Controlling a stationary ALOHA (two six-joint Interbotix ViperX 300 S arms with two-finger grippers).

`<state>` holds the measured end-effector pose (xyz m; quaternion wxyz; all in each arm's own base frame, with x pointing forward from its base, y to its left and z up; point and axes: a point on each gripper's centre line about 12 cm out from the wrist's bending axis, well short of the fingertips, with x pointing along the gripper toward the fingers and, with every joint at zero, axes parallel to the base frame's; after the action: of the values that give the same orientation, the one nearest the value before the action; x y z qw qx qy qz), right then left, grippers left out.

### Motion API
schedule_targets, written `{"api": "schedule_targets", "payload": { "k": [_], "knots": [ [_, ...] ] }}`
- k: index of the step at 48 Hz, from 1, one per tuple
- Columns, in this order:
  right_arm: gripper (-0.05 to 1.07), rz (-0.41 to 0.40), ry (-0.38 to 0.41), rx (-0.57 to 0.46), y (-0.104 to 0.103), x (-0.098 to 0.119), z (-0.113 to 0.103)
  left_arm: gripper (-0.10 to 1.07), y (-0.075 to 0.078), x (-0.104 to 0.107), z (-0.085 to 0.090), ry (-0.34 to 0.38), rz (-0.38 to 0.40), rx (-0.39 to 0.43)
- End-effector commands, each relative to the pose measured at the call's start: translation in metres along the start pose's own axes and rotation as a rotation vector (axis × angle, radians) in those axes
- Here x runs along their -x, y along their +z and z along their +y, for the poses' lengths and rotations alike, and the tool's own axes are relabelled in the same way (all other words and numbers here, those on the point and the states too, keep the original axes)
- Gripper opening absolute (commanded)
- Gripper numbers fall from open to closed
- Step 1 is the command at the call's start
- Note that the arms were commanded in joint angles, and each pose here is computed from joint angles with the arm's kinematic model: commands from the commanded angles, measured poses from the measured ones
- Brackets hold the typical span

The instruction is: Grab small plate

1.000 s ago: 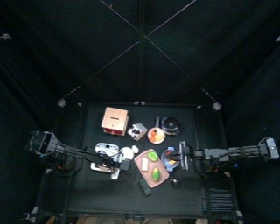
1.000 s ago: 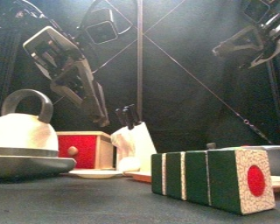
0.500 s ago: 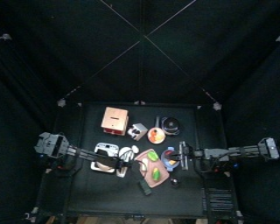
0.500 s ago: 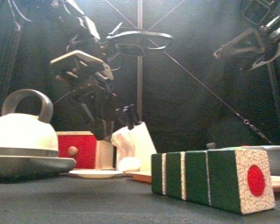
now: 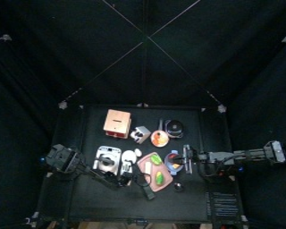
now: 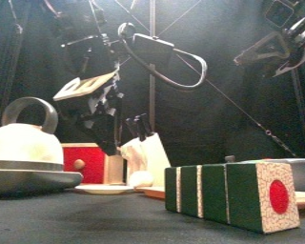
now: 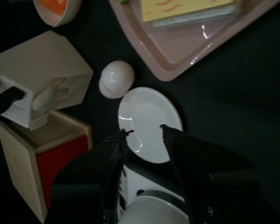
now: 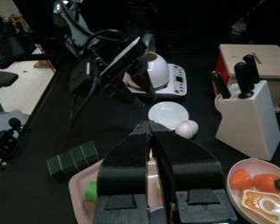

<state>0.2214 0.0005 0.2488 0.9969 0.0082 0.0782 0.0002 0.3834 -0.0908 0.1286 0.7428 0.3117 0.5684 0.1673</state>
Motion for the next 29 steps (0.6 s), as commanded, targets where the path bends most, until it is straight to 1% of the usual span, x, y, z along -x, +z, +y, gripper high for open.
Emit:
{"api": "schedule_targets", "payload": {
  "k": [1,6,15,21,29],
  "knots": [
    [0.01,-0.015,0.001,-0.004,0.005,-0.001,0.0,0.77,0.004,0.0,-0.001,-0.019,-0.008,0.022],
    [0.01,-0.012,0.001,-0.003,0.004,-0.001,0.0,0.77,0.002,-0.007,-0.007,-0.036,-0.016,0.019],
    [0.01,-0.003,-0.001,-0.003,0.001,-0.001,0.0,0.77,-0.002,-0.023,-0.001,-0.057,-0.007,0.078],
    [0.01,0.005,-0.001,-0.003,-0.002,-0.001,0.0,0.77,-0.004,-0.031,-0.001,-0.081,-0.014,0.09],
    [0.01,0.006,-0.001,-0.003,-0.002,-0.001,0.0,0.77,-0.008,-0.039,0.001,-0.076,0.007,0.118]
  ]
}}
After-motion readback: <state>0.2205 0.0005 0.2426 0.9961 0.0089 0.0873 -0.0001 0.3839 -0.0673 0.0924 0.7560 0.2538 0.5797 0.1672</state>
